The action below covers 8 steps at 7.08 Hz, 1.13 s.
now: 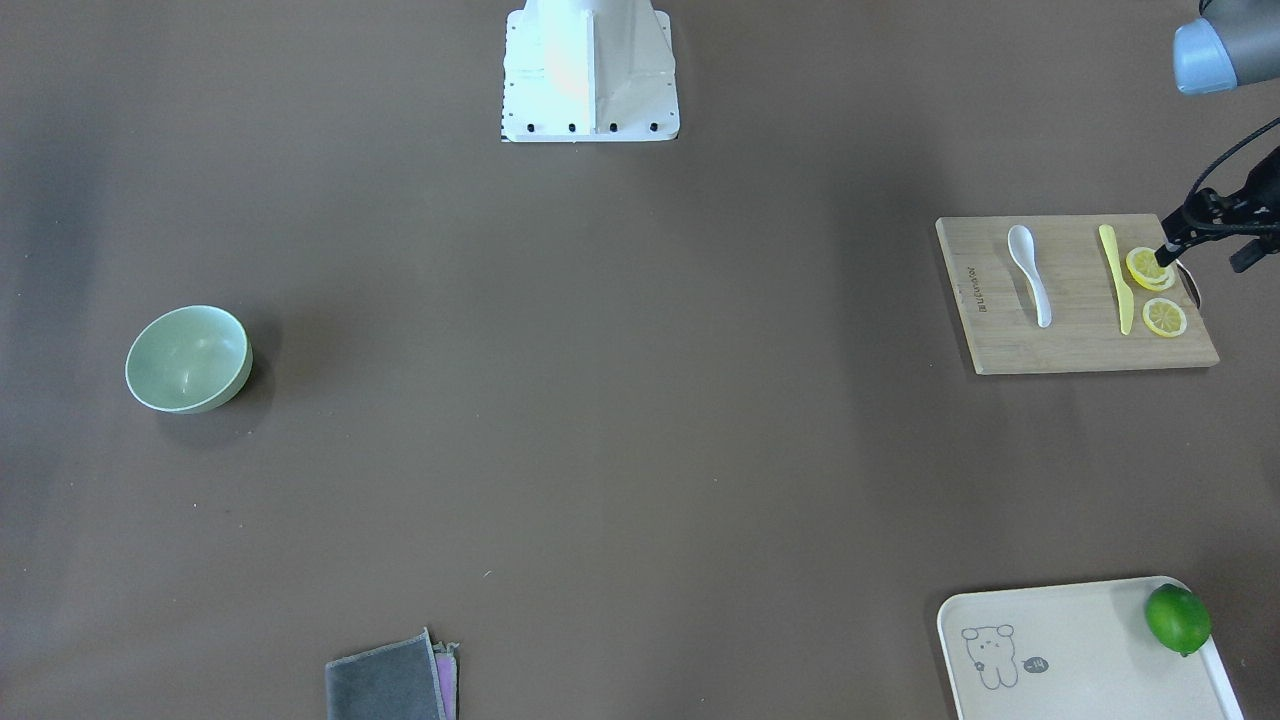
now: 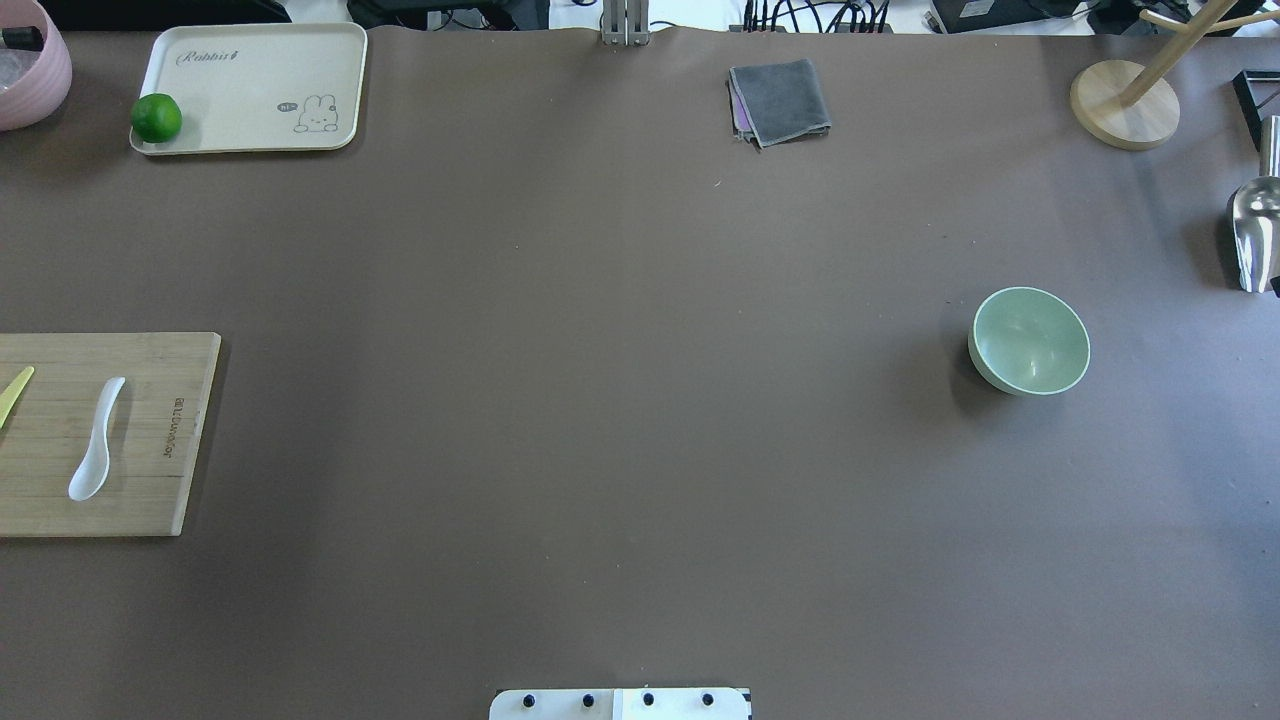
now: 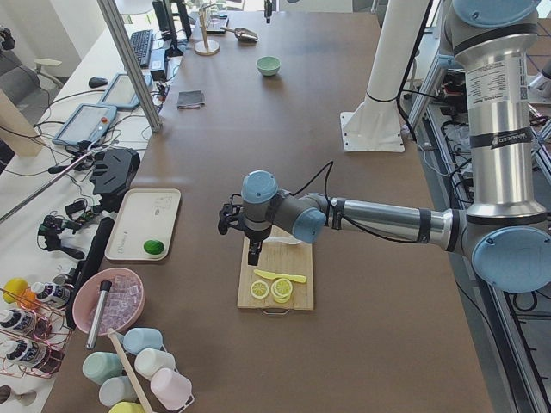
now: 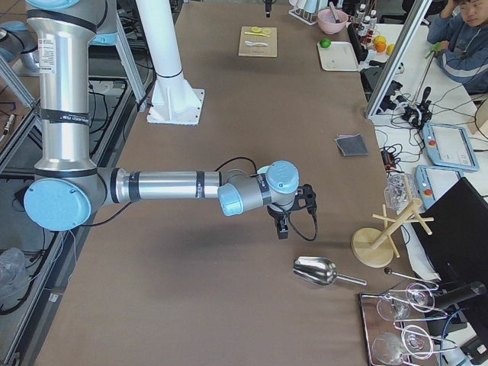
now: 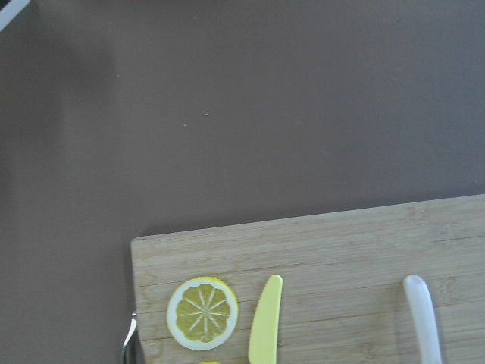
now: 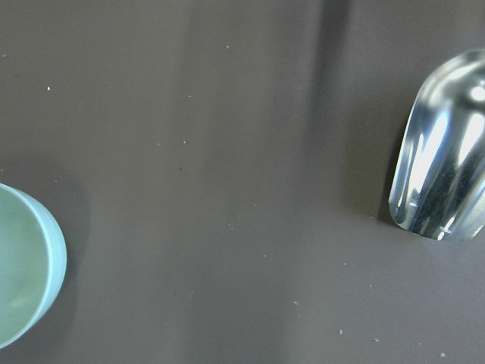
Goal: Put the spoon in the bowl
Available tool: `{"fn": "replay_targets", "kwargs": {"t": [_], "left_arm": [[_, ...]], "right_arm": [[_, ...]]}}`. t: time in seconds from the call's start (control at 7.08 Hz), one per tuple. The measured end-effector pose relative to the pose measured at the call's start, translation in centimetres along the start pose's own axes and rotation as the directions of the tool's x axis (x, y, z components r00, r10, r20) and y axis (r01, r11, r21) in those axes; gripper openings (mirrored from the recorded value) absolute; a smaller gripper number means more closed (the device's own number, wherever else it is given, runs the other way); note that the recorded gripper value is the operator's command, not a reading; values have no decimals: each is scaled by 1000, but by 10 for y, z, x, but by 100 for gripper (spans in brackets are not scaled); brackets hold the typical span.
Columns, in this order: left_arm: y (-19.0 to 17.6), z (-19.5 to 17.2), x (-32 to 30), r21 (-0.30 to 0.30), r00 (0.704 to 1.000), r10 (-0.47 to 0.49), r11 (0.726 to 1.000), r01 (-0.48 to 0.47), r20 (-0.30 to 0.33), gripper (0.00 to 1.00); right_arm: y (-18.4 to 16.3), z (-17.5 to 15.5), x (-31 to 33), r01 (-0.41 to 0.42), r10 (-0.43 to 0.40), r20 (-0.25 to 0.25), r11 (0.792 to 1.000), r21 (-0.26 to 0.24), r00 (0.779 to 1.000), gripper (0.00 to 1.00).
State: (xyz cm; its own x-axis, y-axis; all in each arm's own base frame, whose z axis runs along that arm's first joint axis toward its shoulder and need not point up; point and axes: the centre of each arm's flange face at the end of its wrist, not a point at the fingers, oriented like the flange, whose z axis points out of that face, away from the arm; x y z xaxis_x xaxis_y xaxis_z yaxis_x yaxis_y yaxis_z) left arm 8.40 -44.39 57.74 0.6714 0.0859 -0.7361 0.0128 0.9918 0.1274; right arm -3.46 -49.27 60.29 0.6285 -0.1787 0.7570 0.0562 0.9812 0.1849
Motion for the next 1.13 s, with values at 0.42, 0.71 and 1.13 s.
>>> {"fn": "replay_targets", "kwargs": {"t": [0.42, 0.71, 1.13], "left_arm": [[7, 24, 42, -16, 998, -36, 999, 35, -48, 97], [8, 33, 64, -24, 996, -52, 998, 51, -69, 97], [8, 44, 86, -43, 994, -69, 997, 66, -81, 97]], "right_arm": [[-13, 33, -75, -55, 56, 32, 998, -19, 998, 99], [-21, 65, -125, -89, 89, 24, 996, -28, 996, 97], [-21, 104, -159, -82, 82, -5, 995, -61, 997, 90]]}}
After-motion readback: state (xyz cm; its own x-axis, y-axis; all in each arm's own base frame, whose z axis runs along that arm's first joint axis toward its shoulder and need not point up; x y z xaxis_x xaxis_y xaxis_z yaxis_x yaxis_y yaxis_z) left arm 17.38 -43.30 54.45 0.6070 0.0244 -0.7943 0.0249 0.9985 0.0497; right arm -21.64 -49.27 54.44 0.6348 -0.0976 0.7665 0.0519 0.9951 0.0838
